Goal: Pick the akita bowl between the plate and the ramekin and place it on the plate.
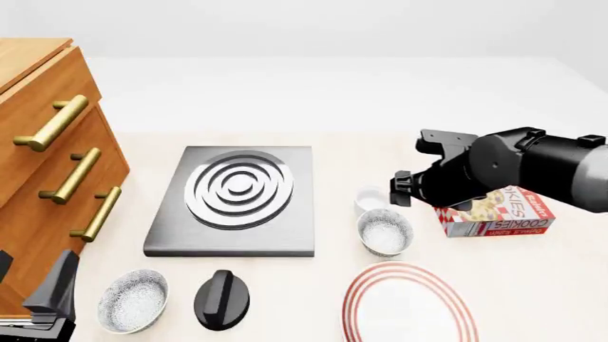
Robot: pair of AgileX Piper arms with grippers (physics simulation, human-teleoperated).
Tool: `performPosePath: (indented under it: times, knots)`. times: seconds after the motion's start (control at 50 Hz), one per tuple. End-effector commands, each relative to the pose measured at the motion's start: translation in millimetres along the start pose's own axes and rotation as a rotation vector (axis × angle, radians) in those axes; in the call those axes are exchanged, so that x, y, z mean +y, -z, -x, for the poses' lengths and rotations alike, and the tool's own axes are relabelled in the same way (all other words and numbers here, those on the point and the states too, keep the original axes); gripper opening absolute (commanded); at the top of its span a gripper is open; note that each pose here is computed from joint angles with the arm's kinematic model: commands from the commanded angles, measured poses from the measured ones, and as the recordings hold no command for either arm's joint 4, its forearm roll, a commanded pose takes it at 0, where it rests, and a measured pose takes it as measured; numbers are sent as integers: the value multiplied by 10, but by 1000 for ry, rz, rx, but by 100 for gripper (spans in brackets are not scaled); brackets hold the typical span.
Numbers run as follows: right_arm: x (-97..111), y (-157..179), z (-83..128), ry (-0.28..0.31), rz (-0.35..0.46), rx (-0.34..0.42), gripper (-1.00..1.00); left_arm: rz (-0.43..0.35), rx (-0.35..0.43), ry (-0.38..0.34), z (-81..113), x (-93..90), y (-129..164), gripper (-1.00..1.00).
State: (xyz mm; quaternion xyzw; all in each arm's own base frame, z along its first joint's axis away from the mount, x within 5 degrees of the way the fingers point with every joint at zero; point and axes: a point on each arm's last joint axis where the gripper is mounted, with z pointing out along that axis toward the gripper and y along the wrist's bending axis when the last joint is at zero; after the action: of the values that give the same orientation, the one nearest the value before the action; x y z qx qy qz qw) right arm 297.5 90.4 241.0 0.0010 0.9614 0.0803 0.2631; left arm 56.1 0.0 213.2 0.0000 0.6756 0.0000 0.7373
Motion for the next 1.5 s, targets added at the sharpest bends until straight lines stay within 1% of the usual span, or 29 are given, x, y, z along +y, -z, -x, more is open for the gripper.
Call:
performPosePath:
  times: [0.02, 0.14, 0.28, 0.42, 0.62, 0.7, 0.88, 0.92, 1.12, 1.3, 1.36, 1.5]
  knots:
    - [-105, -78, 30, -19, -19, 0, 100, 0, 0, 0, 0, 0, 0, 100]
    - [-132, -159, 10, -17, -26, 12, 100, 0, 0, 0, 0, 0, 0, 100]
    - [-264, -263, -5, -32, -48, 21, 100, 0, 0, 0, 0, 0, 0, 100]
    - [-334, -319, -33, -37, -60, 30, 100, 0, 0, 0, 0, 0, 0, 100]
    - [-339, -353, -110, -16, -62, 49, 100, 0, 0, 0, 0, 0, 0, 100]
    - [-396, -364, -125, -8, -70, 52, 100, 0, 0, 0, 0, 0, 0, 100]
    - [-364, -432, -181, 4, -67, 70, 100, 0, 0, 0, 0, 0, 0, 100]
    - [-288, -452, -198, 2, -57, 78, 100, 0, 0, 0, 0, 0, 0, 100]
    - [-317, -442, -207, 7, -59, 73, 100, 0, 0, 0, 0, 0, 0, 100]
    - [-322, -526, -245, 12, -61, 86, 100, 0, 0, 0, 0, 0, 0, 100]
    - [-303, -562, -266, 21, -58, 93, 100, 0, 0, 0, 0, 0, 0, 100]
    - [-246, -639, -309, 16, -52, 107, 100, 0, 0, 0, 0, 0, 0, 100]
